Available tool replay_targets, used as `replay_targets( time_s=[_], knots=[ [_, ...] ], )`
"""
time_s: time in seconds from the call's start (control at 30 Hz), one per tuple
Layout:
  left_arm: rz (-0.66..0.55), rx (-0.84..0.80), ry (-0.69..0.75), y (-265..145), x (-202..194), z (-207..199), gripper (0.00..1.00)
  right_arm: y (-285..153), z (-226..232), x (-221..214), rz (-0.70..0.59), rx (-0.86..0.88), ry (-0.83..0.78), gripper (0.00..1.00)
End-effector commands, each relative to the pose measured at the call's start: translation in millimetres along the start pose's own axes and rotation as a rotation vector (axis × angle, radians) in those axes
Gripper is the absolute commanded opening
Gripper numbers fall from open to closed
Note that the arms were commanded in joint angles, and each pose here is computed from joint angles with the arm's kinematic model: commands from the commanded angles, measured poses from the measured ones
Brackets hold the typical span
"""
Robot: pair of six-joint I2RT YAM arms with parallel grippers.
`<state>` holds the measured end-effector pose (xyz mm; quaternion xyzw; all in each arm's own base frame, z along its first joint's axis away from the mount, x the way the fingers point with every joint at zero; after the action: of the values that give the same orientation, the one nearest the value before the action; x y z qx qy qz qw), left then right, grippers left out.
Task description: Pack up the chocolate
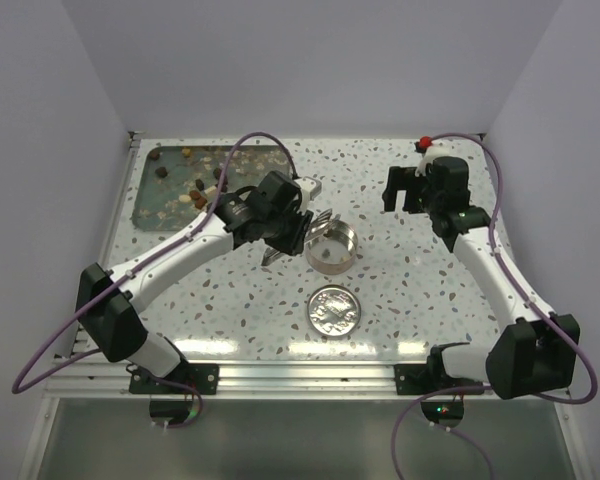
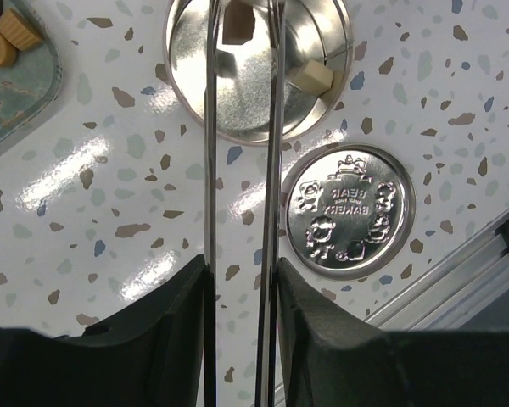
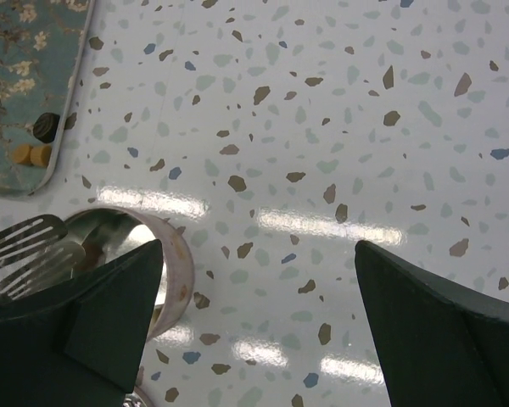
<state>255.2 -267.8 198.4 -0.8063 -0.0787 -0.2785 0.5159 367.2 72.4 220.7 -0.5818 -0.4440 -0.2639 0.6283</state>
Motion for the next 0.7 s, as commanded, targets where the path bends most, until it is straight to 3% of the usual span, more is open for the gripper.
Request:
replay_targets(
  time_s=[0.0,0.3,0.47,0.67],
  knots=[
    [-0.038,-0.027,0.003,-6,9,-14,0.41,-8,-1,9,-0.042,-0.017,0.006,0.98],
    [-0.069,-0.026,0.004,-11,16,-19,0.4,-12,-3,7,-0.042,-0.027,0.003,0.98],
    [-0.129,0.063,-0.001,-28,41,-7,0.4,-9,-2,4,-0.041,-0.027,0.013,0.99],
    [-0.208,0.144,-0.124,-50,69,53,0.4,-8,0,14,-0.059,-0.007,0.024,0.98]
  ],
)
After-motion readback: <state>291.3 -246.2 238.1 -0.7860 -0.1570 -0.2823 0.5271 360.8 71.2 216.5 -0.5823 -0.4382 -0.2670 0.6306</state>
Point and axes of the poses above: each gripper's point midway between its finger pads, its own y axis out along the fingers, its own z axis along the line the jaws close on, x = y × z, the point moved 2 cm from there along -y, back along the fingers, and after that the axes turned 13 degrees about -y, right-handed, at the moved point
